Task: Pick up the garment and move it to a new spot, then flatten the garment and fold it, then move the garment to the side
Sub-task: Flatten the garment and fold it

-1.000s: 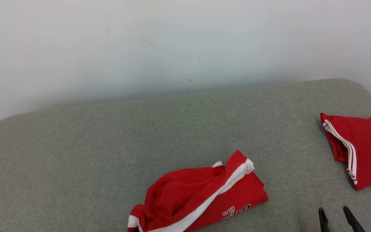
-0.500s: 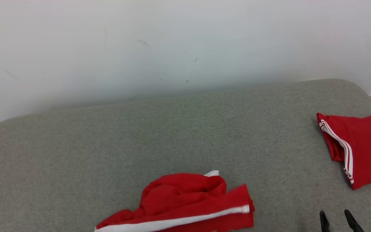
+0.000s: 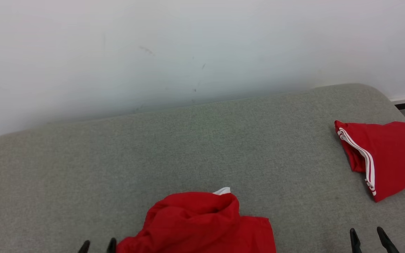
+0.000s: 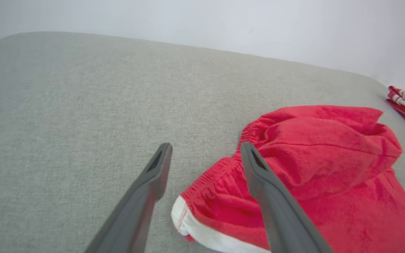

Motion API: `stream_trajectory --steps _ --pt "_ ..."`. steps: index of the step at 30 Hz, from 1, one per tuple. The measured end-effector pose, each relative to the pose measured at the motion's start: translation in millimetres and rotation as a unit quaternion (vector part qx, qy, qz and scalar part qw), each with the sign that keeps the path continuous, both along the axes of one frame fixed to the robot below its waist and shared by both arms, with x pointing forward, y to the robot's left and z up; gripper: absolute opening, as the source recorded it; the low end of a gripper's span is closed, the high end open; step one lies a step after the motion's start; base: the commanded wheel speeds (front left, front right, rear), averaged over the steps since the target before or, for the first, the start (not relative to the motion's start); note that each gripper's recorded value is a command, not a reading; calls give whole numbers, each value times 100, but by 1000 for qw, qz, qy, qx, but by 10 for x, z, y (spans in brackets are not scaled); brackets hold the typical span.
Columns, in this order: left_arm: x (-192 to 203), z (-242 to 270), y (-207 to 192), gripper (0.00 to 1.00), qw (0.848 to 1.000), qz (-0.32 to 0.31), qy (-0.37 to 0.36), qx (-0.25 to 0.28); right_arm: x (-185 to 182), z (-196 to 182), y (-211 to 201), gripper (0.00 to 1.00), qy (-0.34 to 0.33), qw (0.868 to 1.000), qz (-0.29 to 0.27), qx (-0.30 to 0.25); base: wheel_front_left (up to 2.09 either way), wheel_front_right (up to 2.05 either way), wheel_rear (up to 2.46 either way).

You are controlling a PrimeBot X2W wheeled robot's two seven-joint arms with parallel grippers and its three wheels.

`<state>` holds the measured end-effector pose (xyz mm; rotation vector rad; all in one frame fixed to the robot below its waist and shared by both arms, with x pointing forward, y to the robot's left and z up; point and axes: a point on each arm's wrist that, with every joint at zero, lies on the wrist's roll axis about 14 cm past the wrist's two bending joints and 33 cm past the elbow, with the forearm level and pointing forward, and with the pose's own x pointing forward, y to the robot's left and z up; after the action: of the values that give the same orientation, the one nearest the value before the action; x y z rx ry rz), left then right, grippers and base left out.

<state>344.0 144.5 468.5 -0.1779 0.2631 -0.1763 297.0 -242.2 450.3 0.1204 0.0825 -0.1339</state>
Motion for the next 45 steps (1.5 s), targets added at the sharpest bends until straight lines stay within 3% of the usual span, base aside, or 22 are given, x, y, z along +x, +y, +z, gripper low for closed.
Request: stream_trajectory --steps 9,16,20,26,36,37,39,40,45 --pt "-23 446 -1038 100 985 -161 -65 -23 -16 15 -30 100 -2 1000 -6 0 0 0 0" --pt "-130 490 -1837 100 950 -305 -68 -14 -19 20 -45 100 -2 1000 -9 -1 0 0 0" --pt "-149 365 -2137 100 929 -363 -60 23 -25 29 -77 100 -3 1000 -15 -2 0 0 0" --pt "-76 90 -2378 100 911 -404 -35 79 -72 21 -171 100 1 999 -34 -2 0 0 0" --pt "296 -376 -2230 100 904 -390 0 178 -186 -85 -304 100 22 998 -64 1 0 0 0" --pt "308 -453 -2208 78 899 -395 12 187 -187 -94 -307 100 24 998 -65 2 0 0 0" --pt "329 -503 -2190 6 898 -394 20 193 -169 -85 -312 100 23 998 -66 1 0 0 0" --pt "366 -496 -2201 0 902 -391 22 184 -141 -64 -317 100 20 998 -66 1 0 0 0" --pt "456 -256 -2305 0 919 -372 -3 129 -130 -76 -320 100 22 998 -66 1 0 0 0"
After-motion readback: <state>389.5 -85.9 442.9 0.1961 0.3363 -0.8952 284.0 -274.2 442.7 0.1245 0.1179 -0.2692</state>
